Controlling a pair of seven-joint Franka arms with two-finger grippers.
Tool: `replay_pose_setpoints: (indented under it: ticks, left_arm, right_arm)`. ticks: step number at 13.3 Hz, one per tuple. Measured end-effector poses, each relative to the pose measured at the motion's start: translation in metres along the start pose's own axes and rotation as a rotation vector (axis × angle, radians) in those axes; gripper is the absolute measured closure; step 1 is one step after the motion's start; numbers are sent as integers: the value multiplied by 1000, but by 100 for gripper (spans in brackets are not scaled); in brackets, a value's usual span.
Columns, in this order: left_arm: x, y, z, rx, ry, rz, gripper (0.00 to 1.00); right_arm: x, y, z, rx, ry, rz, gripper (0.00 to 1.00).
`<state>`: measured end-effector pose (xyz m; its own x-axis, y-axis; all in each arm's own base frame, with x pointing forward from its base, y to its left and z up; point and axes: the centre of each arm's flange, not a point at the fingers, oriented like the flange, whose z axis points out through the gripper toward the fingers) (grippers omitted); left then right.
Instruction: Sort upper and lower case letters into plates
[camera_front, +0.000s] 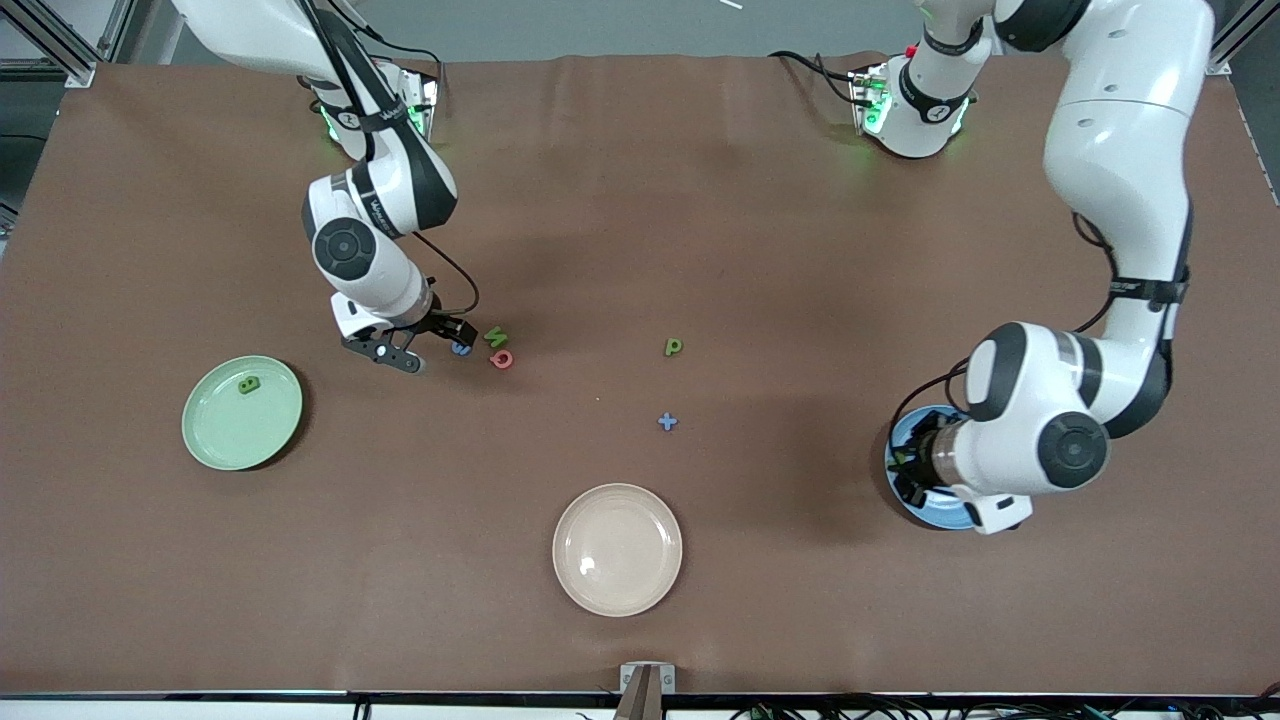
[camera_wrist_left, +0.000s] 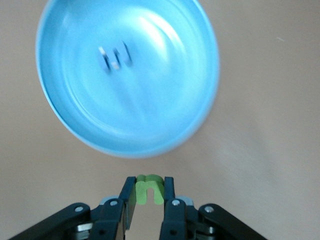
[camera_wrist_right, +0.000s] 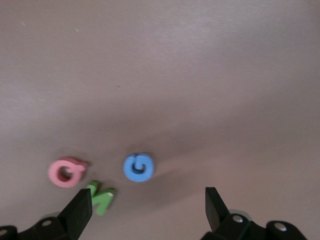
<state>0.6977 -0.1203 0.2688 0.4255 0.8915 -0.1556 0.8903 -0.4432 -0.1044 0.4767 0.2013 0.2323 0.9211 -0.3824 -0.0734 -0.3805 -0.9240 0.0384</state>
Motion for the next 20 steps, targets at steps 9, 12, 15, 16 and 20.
replay_pose_setpoints:
  ticks: [9,12,15,16,20]
  left_arm:
    - [49,-49,50,-17,27,81,36]
    - [8,-34,34,-50,9,80,5]
    - [-74,-12,23,-74,-20,109,0]
    - [-105,-5,22,-77,-19,138,0]
    - [-232,24,24,-109,-16,175,0]
  right_arm:
    - [-16,-7,44,-29,-17,45,2]
    - [-16,-7,48,-30,-17,46,10]
    - [-14,-6,57,-28,-13,49,24]
    - [-14,-5,59,-28,-13,49,30]
    - [-13,-7,59,-21,-6,48,42]
